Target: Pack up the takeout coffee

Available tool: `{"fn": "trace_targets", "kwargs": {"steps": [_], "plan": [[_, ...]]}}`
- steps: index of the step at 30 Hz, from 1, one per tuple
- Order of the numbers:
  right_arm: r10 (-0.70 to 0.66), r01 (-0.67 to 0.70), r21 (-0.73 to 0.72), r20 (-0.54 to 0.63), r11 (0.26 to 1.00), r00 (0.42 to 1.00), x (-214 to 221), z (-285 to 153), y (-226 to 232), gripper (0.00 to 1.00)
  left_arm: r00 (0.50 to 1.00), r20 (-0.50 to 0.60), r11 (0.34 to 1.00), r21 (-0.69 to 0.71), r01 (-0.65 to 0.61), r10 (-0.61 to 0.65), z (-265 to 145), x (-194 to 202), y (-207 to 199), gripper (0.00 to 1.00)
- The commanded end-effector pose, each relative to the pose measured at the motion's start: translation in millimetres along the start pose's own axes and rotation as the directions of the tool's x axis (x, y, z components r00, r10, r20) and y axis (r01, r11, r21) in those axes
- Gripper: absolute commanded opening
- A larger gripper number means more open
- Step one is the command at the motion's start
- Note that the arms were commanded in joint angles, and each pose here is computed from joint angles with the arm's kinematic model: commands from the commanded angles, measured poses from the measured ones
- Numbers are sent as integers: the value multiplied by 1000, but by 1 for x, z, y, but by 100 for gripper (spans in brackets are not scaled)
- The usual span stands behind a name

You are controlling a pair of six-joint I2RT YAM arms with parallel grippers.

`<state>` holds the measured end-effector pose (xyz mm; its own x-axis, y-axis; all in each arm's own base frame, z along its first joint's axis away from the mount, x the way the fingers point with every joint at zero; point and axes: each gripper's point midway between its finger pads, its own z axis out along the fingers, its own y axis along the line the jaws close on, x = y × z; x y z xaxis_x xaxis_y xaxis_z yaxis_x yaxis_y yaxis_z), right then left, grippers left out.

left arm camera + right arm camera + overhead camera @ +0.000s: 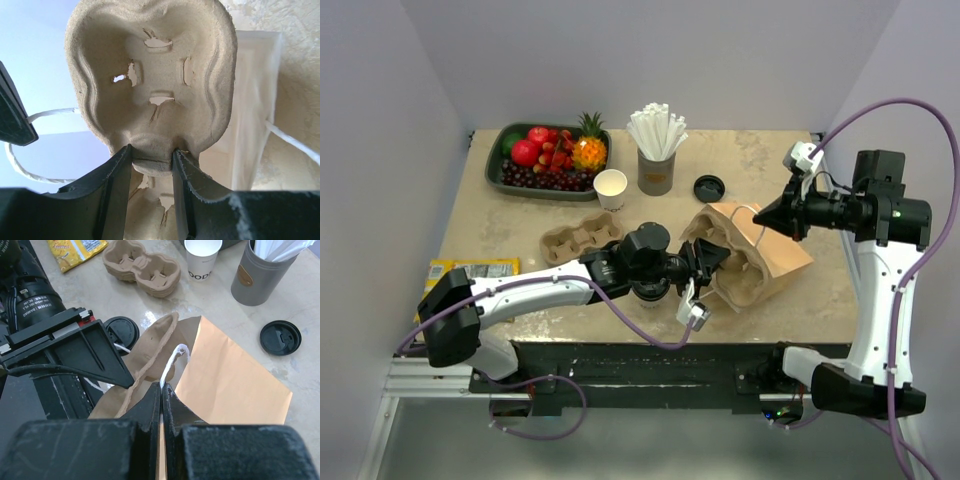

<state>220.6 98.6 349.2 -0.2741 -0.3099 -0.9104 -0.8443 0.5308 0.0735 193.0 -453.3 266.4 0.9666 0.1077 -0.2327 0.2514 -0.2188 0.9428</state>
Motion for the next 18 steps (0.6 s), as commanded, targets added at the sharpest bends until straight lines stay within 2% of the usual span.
{"fn": "trace_targets", "kwargs": {"steps": [1, 10, 18], "plan": [[56, -57, -29, -16, 998, 998, 0, -2, 11, 0, 997, 75, 999, -43, 7, -3, -8, -16, 14, 0], [60, -60, -27, -19, 998, 998, 0, -4, 12, 0, 991, 127, 1000, 1, 31, -31, 4, -12, 0, 0], [31, -32, -45, -33, 998, 999, 3, -1, 17, 0, 991, 122, 998, 10, 56, -57, 6, 0, 0, 0]]}}
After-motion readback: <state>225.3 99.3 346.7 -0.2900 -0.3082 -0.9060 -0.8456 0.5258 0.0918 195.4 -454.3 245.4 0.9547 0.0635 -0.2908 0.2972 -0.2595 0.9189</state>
